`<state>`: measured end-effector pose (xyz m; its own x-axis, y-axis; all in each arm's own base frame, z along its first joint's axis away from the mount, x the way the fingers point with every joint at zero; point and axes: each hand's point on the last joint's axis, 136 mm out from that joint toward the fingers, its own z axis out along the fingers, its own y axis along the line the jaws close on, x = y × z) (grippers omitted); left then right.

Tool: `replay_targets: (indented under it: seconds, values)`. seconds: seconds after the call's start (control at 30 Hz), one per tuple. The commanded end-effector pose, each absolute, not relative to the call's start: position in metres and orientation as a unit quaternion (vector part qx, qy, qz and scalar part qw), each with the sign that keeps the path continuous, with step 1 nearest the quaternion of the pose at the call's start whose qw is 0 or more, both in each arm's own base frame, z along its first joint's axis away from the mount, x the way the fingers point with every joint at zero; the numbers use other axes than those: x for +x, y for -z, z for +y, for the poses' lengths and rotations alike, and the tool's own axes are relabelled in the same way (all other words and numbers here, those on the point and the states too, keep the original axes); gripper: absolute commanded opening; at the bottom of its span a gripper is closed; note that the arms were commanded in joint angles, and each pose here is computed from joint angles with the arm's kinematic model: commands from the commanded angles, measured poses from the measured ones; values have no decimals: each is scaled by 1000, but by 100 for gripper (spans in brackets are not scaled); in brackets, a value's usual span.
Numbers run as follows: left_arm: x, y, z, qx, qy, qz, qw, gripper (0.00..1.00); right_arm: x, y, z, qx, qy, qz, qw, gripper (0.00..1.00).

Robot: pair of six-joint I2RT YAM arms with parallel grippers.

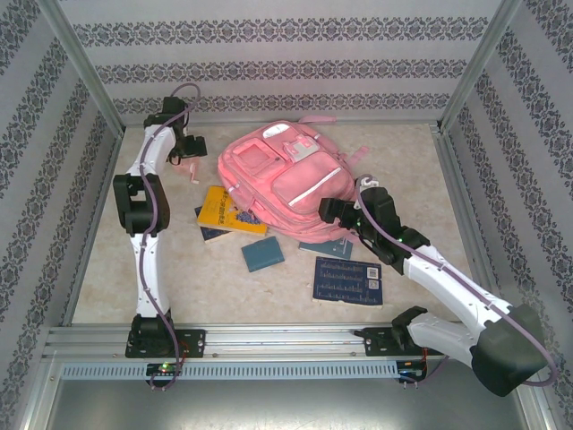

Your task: Pack books, pencil case, and school supplies into a backpack

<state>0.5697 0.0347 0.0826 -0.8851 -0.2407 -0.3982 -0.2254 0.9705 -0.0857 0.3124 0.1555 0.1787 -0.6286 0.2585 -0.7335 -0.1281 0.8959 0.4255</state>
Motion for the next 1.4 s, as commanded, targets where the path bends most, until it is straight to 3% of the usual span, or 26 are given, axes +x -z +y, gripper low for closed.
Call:
replay_targets:
  seconds: [0.0,0.83,1.37]
  values:
    - [569,-74,29,-99,27,977,189,95,314,-177,156,42,-237,871,428,98]
    - [559,-51,58,-108,-22,982,155,90,315,-169,165,48,-268,869,412,98]
    - [565,-72,29,-155,93,969,168,63,312,-169,170,50,-287,866,406,97]
